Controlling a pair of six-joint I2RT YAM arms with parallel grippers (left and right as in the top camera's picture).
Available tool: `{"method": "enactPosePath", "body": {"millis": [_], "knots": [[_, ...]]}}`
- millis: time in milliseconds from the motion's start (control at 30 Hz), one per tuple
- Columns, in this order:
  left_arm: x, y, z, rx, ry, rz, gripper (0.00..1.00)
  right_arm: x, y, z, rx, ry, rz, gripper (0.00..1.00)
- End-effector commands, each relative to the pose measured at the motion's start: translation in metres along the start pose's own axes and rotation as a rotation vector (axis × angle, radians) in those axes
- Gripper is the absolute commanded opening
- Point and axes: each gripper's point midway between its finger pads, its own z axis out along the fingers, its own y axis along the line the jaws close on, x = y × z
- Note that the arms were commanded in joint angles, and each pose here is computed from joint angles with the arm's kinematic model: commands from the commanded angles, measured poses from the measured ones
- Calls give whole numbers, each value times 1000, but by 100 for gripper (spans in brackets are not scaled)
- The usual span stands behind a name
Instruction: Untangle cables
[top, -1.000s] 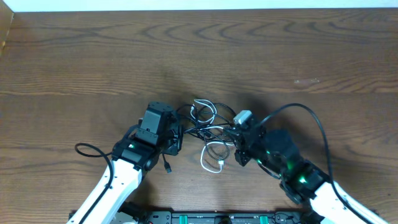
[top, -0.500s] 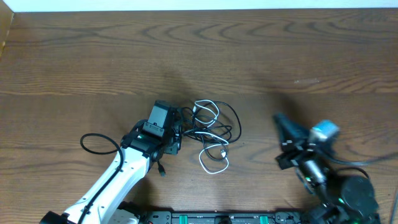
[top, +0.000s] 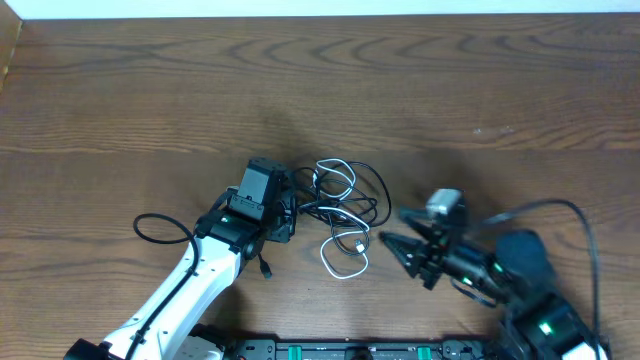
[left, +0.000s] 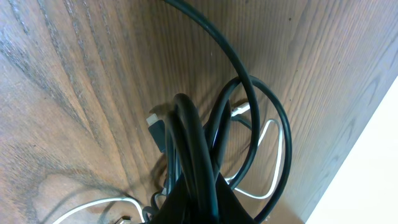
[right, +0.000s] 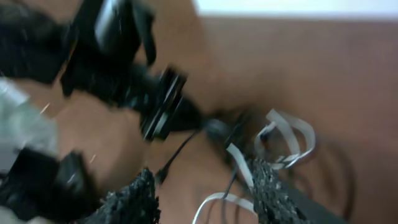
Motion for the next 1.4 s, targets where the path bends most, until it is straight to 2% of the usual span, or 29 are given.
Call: {"method": "enactPosePath", "body": {"millis": [0, 367, 700, 967, 1133, 1367], "knots": [[5, -9, -3, 15, 19, 8, 9, 25, 9, 17, -127, 121, 15, 49], [5, -9, -3, 15, 19, 8, 9, 74, -7, 69, -200, 285, 131, 36], [5, -9, -3, 14, 19, 8, 9, 94, -45, 82, 44, 315, 98, 40], [5, -9, -3, 14, 19, 8, 9, 92, -36, 86, 27, 304, 71, 47], [5, -9, -3, 15, 19, 8, 9, 90, -49, 86, 96, 293, 31, 49], [5, -9, -3, 15, 19, 8, 9, 86, -60, 86, 153, 278, -20, 49]]}}
